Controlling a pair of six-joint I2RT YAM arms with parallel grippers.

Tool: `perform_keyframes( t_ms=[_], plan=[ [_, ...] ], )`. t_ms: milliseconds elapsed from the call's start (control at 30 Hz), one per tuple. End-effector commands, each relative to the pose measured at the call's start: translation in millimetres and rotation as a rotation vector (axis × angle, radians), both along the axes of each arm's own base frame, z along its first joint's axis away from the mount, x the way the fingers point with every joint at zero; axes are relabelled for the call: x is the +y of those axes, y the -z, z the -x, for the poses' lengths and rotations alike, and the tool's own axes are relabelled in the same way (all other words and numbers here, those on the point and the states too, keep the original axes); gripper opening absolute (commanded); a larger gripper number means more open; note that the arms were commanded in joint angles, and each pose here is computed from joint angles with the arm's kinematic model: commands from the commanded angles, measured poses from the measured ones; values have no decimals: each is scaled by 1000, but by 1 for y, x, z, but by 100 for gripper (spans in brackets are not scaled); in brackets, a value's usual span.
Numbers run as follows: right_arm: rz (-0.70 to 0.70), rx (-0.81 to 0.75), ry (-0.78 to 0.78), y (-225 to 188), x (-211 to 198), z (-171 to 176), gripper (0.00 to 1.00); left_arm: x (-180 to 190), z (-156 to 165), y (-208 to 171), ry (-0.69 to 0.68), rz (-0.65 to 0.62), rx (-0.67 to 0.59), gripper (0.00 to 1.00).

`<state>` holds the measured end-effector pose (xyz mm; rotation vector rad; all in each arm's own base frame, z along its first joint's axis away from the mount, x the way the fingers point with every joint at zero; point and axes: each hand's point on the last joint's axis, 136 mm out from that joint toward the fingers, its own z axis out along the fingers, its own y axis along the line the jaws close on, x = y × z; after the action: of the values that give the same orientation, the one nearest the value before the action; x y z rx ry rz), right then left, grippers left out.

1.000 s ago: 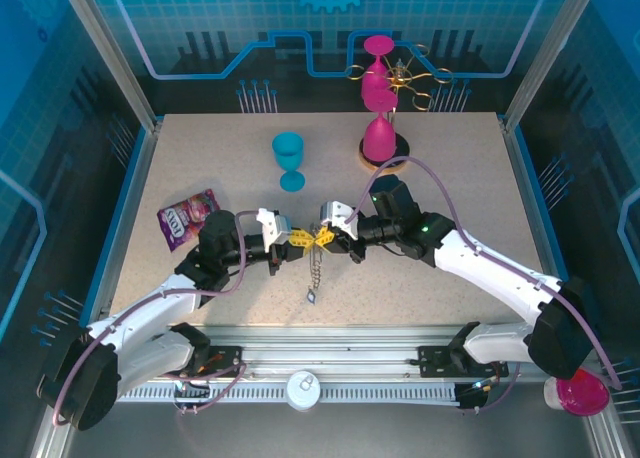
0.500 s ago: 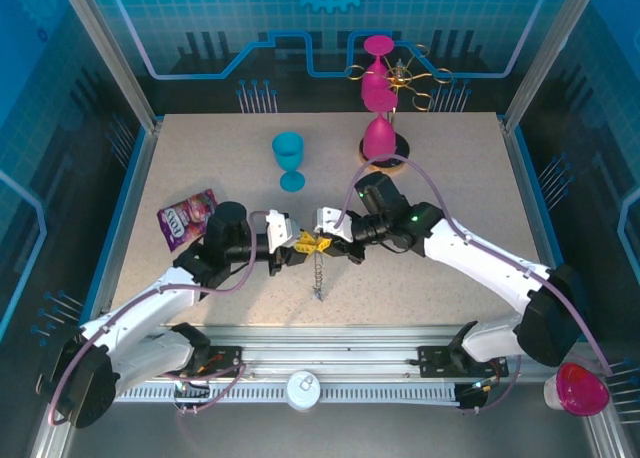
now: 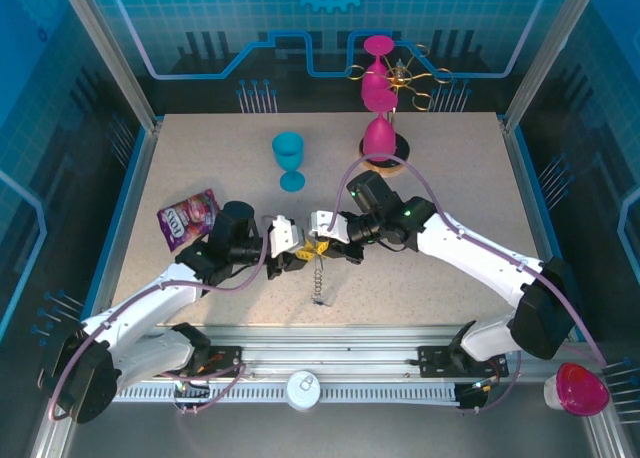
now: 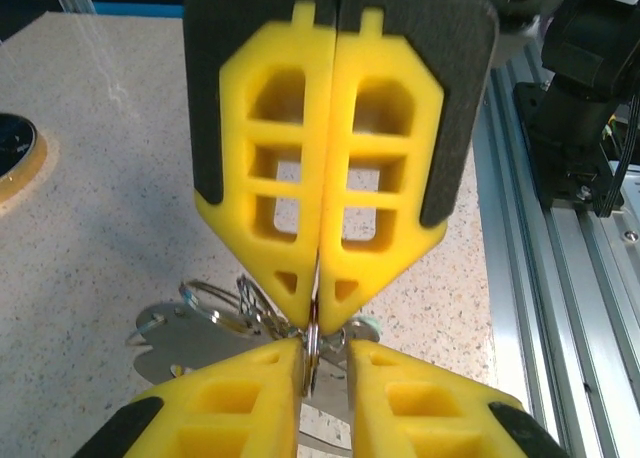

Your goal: Put the keys on the keyring

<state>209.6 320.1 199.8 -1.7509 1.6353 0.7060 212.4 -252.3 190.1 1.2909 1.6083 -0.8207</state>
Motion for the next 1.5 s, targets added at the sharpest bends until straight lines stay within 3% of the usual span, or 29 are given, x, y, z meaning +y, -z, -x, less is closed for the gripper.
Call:
perform_keyframes(
  t_ms=[0,67,233,500,633,700,1233,1367,1467],
  plan=[
    [-43,-13,-48,-16,11,5,0,-2,-1,-1,7,-19,-6,19],
    [-57,-5,-50,-18,13,6,0,-3,-3,-1,8,-19,-7,17],
    [-68,12,-56,-17,16,8,0,-5,-7,-6,3,2,-34,0],
    [-109,28,-19,-21,15,3,0,-7,-4,-13,10,58,-32,0],
    [-200,52,71,-31,3,-6,24,-7,-4,-16,-3,93,-40,0],
    [-186,61,92,-25,-3,-4,30,-7,-3,-16,-4,104,-43,0],
    [-209,78,117,-15,-4,-2,28,-7,5,-23,28,143,-71,0],
    [-239,84,98,-19,-1,1,22,-8,5,-24,31,147,-75,0],
    [-255,93,81,-21,1,3,11,-8,5,-25,35,149,-75,0]
  ],
)
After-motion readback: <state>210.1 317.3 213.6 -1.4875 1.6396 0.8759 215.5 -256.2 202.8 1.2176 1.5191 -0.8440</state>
